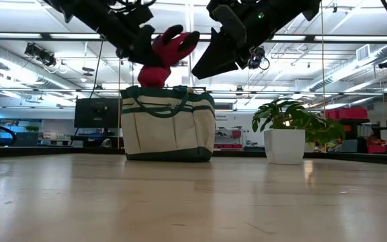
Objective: Pick & Place Garden tools in Gardening bag
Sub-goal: Put the red glove into the green gardening bag
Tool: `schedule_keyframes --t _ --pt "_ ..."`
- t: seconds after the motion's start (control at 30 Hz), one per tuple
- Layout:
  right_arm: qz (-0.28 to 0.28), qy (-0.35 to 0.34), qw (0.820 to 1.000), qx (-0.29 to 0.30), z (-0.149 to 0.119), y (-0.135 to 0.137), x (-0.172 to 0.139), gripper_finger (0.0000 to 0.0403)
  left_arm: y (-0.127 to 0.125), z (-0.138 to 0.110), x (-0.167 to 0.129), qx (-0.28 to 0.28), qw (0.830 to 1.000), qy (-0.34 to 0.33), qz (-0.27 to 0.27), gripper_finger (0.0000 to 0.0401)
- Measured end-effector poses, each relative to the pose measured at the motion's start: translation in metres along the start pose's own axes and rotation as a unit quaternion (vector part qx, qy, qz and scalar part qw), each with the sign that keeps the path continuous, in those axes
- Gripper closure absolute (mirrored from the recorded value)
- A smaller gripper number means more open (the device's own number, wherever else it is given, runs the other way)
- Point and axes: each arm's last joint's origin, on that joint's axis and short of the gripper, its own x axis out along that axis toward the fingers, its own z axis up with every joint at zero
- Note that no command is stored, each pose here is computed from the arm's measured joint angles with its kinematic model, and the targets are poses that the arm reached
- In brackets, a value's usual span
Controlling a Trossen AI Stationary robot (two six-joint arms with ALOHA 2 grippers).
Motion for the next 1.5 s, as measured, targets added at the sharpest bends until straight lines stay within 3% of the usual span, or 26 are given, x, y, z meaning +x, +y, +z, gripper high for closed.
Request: schedule_keyframes --t 0.23,0.77,1.5 --pt "0.000 -0.002 1.000 0.001 0.000 0.000 0.000 0.0248 -0.001 -0.001 0.004 0.016 1.000 0.003 0.022 0.0351" --pt "0.001 -0.002 1.000 0.003 0.000 0.000 0.000 0.0248 -0.007 -0.008 0.012 0.027 0.999 0.024 -0.004 0.0351" --pt "0.002 -0.003 1.000 0.011 0.001 0.000 0.000 0.0248 -0.016 -0.035 0.018 0.060 0.984 0.141 -0.094 0.0352"
